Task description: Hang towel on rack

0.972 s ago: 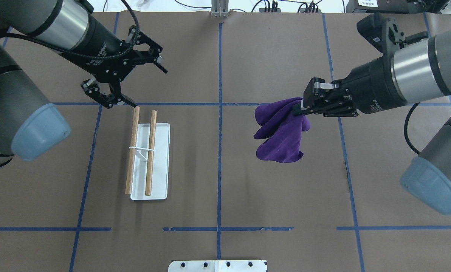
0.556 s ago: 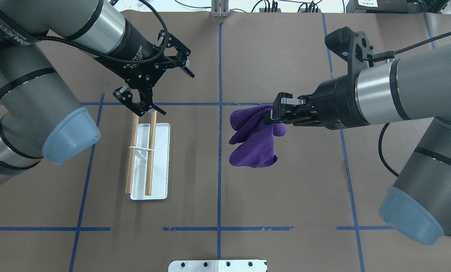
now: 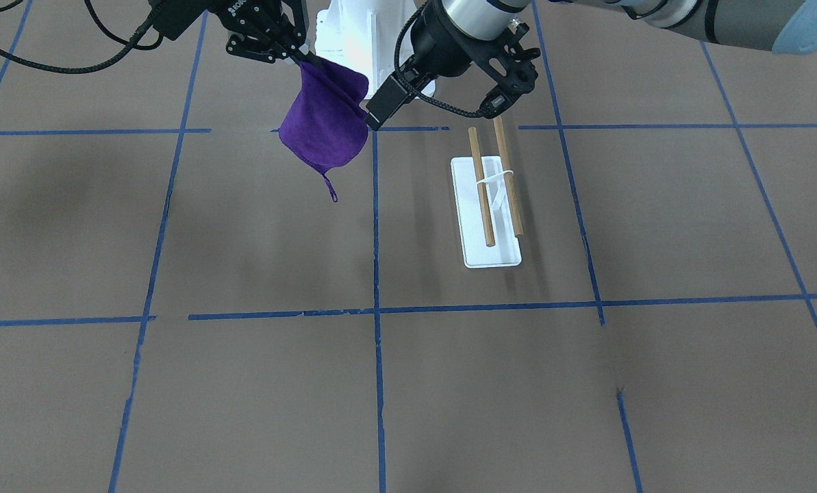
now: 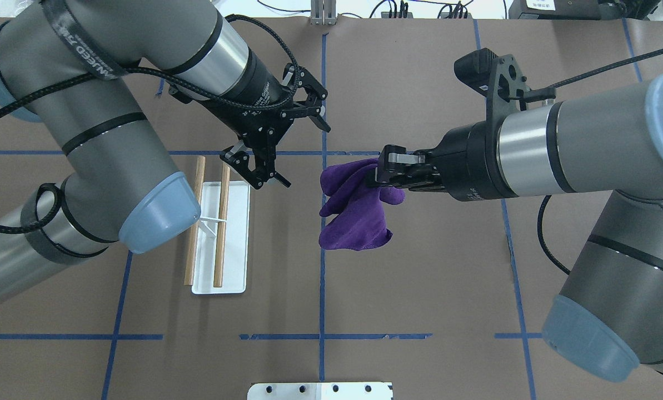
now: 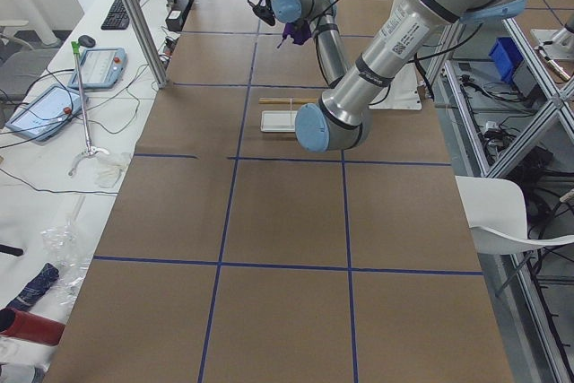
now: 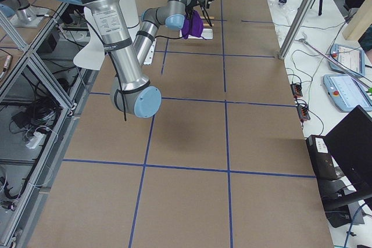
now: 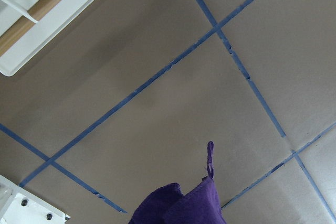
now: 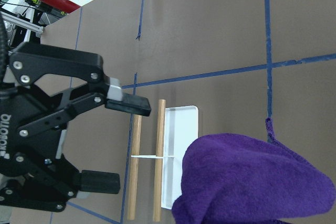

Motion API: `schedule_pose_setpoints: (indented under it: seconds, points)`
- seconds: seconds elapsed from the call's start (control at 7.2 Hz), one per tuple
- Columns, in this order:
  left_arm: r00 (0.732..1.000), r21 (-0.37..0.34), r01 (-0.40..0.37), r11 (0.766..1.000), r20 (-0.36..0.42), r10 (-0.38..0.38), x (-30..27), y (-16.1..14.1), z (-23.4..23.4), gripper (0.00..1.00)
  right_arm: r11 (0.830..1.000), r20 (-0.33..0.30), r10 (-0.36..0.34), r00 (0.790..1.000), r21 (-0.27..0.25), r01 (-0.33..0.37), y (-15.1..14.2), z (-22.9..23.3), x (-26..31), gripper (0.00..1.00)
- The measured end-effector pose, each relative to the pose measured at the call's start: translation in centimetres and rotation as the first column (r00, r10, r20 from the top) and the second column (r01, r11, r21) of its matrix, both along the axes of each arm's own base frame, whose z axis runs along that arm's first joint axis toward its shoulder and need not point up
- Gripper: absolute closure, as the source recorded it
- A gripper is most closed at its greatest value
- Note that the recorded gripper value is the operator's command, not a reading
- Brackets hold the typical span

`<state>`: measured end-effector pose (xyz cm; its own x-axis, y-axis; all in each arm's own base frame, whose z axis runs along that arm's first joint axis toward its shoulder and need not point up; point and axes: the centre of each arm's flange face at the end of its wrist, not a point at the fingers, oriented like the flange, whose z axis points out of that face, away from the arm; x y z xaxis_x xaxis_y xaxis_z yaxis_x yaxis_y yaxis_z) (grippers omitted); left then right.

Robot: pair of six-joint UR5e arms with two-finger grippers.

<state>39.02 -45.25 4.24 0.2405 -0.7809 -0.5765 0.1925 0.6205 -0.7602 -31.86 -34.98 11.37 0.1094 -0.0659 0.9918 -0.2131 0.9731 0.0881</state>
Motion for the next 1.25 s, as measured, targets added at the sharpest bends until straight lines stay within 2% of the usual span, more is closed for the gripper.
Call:
schedule_pose_setpoints:
  seconds: [0.28, 0.42, 0.56, 0.97, 1.25]
  points:
    - [1.0, -0.009, -0.011, 1.0, 0.004, 0.011, 1.5, -0.3, -0.9, 0.06, 1.0, 0.01, 0.006, 1.0, 0.011, -0.007, 0.5, -0.6, -0.6, 1.0]
    - [1.0, -0.01, -0.018, 1.0, 0.005, 0.018, 2.1, -0.2, -1.3, 0.13, 1.0, 0.015, 0.007, 1.0, 0.016, -0.008, 0.7, -0.9, -0.8, 1.0]
    - [1.0, -0.012, -0.024, 1.0, 0.006, 0.024, 2.6, 0.0, -1.5, 0.25, 1.0, 0.02, 0.007, 1.0, 0.02, -0.007, 0.9, -1.2, -1.0, 1.0]
    - [0.999, -0.016, -0.036, 0.999, 0.008, 0.036, 3.3, 0.4, -1.5, 1.0, 1.0, 0.027, 0.006, 1.0, 0.025, -0.007, 1.1, -1.6, -1.0, 1.0]
    - [0.999, -0.015, -0.037, 0.999, 0.007, 0.037, 3.3, 0.5, -1.5, 1.0, 1.0, 0.03, 0.006, 1.0, 0.027, -0.007, 1.1, -1.7, -1.0, 1.0]
